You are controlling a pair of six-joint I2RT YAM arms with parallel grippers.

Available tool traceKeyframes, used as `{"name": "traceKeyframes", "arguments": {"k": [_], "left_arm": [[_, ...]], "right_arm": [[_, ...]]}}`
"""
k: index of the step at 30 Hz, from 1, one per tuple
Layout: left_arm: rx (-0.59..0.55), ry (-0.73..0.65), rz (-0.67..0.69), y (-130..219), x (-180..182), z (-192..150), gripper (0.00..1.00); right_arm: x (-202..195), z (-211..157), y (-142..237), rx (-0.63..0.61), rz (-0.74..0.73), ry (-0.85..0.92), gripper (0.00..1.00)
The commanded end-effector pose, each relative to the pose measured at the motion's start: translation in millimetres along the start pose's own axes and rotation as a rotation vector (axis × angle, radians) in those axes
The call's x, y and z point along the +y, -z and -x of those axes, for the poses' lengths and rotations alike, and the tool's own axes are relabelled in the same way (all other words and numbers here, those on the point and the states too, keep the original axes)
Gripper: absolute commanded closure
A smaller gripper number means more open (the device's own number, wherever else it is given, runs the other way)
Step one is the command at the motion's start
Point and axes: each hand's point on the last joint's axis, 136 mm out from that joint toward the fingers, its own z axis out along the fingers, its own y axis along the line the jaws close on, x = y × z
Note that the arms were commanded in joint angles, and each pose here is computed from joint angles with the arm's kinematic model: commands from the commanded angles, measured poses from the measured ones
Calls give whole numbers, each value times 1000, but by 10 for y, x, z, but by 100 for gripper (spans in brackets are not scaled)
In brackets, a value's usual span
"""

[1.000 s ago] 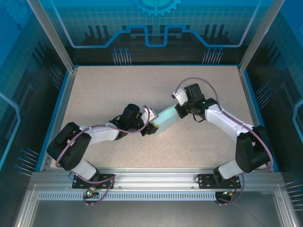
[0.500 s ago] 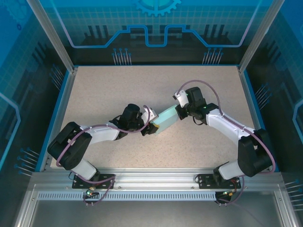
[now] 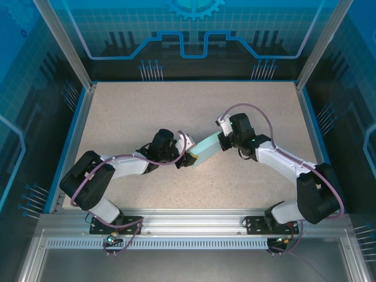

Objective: Fold the paper box

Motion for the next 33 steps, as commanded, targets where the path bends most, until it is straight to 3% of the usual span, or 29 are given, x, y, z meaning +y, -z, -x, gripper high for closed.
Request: {"name": "traceKeyframes", "arguments": {"k": [1,11,16,26,33], "left_arm": [[-19,21,83,-7,190,96,60],[-32,74,83,56,182,215,34],[-49,159,125,208,205,327,28],[80,409,303,651,253,212,33],[123,443,292,717,197,296,53]], "right_arm": [[65,-289,-17,97,-5,-30,100],[73,-209,-6,94,-88,-59,100],[95,-232,16,109,-122,-64,100],[149,-45,78,89,-141,-78,100],[144,-25,91,89,-146,-79,100]]}}
